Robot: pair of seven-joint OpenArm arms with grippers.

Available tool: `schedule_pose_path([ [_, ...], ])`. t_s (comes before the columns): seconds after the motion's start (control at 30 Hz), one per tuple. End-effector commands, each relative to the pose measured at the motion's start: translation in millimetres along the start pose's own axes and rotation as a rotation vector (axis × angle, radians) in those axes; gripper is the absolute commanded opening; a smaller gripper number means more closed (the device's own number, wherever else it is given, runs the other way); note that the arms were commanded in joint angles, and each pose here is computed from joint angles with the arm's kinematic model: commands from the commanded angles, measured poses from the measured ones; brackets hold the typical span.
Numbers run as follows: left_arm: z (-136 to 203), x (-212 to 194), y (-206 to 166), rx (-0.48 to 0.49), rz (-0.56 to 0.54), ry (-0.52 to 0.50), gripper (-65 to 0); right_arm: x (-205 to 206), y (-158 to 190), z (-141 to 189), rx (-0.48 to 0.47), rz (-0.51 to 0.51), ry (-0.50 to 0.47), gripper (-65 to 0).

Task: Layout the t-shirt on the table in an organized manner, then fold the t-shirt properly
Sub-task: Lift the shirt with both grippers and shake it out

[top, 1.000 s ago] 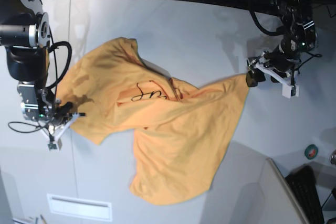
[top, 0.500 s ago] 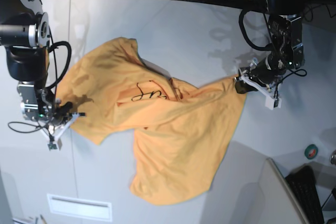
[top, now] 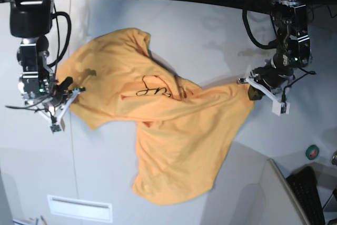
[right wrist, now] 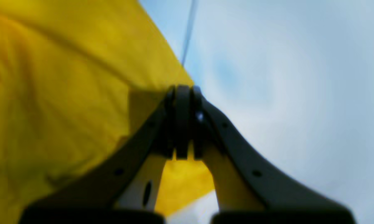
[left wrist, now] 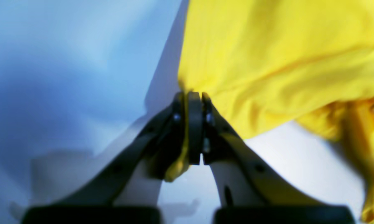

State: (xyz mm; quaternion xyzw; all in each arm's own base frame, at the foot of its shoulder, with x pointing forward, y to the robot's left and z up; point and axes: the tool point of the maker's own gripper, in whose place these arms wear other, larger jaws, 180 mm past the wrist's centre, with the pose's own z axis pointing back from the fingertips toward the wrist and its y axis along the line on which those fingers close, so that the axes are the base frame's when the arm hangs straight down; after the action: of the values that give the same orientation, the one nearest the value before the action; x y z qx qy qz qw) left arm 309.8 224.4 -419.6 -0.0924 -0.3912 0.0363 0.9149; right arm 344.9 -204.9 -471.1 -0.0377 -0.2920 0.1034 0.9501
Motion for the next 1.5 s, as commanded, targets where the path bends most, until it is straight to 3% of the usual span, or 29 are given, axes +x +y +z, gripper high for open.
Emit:
schedule_pose_path([
  [0.0, 3, 30, -1, -0.004, -0.026, -0.053, -65.0, 52, -16, 14, -0.037, 0.008, -0.131, -65.0],
  [0.4, -26, 183, -79, -0.122, -0.154, -0.180, -65.0, 191, -87, 79, -0.192, 0.059, -0.396, -65.0],
  [0.6, -3, 257, -97, -0.131, -0.092, -0.349, -65.0, 258, -120, 196, -0.350, 0.088, -0.722, -65.0],
  [0.67, 11, 267, -104, -0.139, -0.116, -0.397, -65.0, 252, -123, 223, -0.391, 0.087, -0.782, -65.0],
  [0.73, 20, 250, -107, -0.141, -0.133, -0.403, -65.0, 236, -115, 240, -0.407, 0.104, -0.810, -65.0],
  [0.83, 33, 213, -110, -0.144, -0.163, -0.387, -65.0, 194, -89, 236, -0.377, 0.151, -0.761, -65.0],
  [0.9, 33, 177, -106, -0.128, -0.175, -0.335, -65.0, 154, -66, 212, -0.309, 0.130, -0.681, -65.0],
  [1.1, 11, 52, -50, 0.035, -0.239, -0.026, -65.0, 27, 0, 137, -0.119, -0.036, -0.416, -65.0],
  [1.23, 2, -9, -20, 0.096, -0.255, 0.058, -65.0, -42, 27, 96, -0.046, -0.118, -0.226, -65.0],
  [1.33, 0, -40, -9, 0.110, -0.248, 0.108, -65.0, -68, 32, 82, -0.028, -0.135, -0.153, -65.0],
  [1.47, 3, -61, -2, 0.118, -0.228, 0.155, -65.0, -80, 36, 86, -0.022, -0.132, -0.127, -65.0],
])
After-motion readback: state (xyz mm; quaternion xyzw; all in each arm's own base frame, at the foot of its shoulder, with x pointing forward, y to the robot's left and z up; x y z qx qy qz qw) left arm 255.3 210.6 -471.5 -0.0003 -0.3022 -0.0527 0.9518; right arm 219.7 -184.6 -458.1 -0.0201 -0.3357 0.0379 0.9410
